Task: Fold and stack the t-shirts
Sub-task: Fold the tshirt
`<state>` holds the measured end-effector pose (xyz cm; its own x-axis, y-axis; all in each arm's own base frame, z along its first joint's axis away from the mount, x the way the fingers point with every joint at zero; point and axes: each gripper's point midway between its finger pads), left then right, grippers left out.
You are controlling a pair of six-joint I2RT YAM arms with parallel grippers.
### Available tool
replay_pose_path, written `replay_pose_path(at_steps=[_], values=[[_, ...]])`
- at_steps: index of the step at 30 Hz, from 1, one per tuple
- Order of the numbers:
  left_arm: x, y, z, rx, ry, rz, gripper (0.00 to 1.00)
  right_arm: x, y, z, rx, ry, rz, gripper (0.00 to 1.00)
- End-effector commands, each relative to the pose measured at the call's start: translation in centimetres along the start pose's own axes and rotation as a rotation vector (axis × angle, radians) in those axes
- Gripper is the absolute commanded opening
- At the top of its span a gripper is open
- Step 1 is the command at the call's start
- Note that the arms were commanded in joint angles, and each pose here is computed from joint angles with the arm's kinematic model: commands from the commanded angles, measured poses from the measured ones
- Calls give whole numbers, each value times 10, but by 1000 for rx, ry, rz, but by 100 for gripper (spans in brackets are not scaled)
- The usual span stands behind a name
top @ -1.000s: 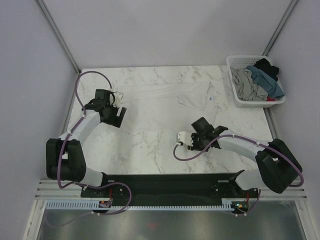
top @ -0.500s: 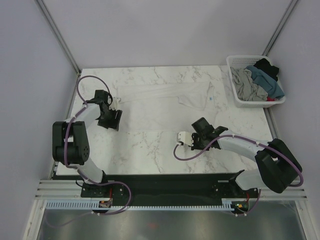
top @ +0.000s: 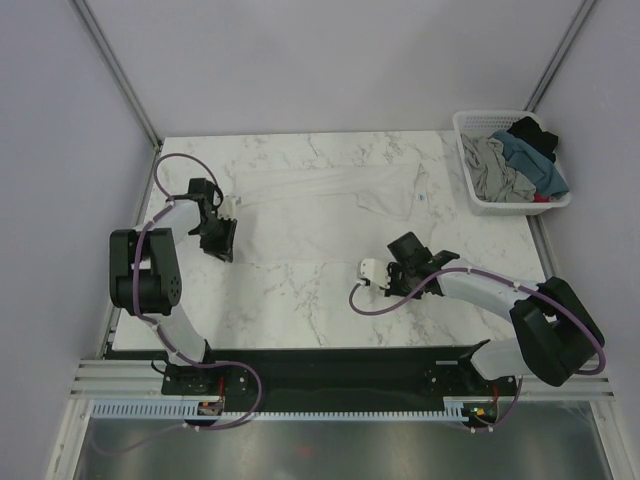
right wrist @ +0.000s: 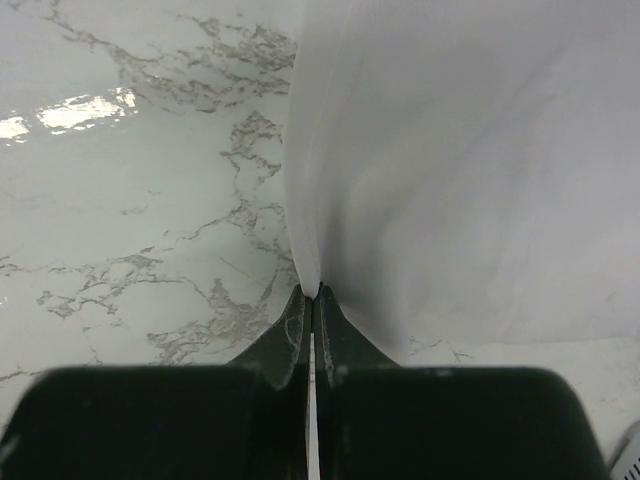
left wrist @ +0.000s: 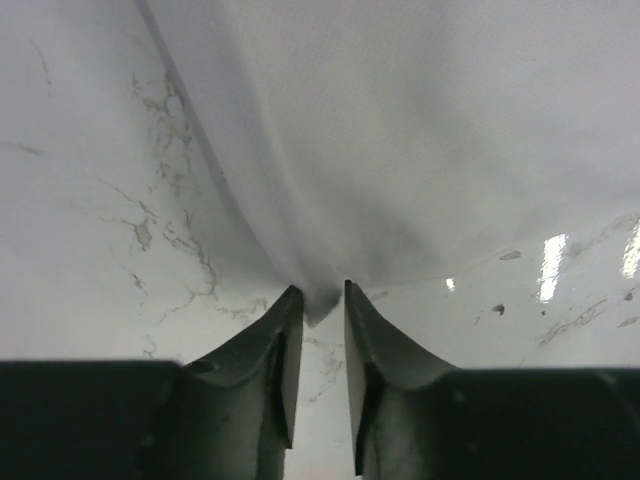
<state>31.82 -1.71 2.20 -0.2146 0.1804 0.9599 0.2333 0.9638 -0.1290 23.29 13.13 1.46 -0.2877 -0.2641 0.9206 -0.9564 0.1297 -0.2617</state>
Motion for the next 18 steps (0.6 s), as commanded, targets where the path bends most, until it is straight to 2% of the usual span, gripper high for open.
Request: replay_pose_path(at_steps=[1, 2, 3, 4, 10, 18], values=[[5, -1, -5, 28, -9, 21, 27, 2, -8, -2, -22, -11, 28, 0], [5, -1, -5, 27, -9, 21, 13, 3, -11, -5, -27, -16, 37, 0], [6, -1, -5, 33, -9, 19, 5, 4, -13, -6, -36, -18, 44, 0], [8, 0, -6, 29, -16, 15, 2, 5, -17, -7, -47, -21, 54, 0], [29, 1, -16, 2, -69, -6, 2, 32, -63, -17, -143, -55, 187, 0], [86, 1, -75, -61, -280, -30, 2, 88, -154, -23, -302, -125, 430, 0]])
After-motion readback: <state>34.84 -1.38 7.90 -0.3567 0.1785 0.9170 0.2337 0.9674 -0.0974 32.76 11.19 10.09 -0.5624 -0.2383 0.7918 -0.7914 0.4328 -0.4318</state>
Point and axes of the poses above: each gripper's point midway between its finger pads, its own x axis back along the fingers, its own y axis along the line the jaws close on, z = x × y, and after that the axes turned 1 degree about x, right-handed
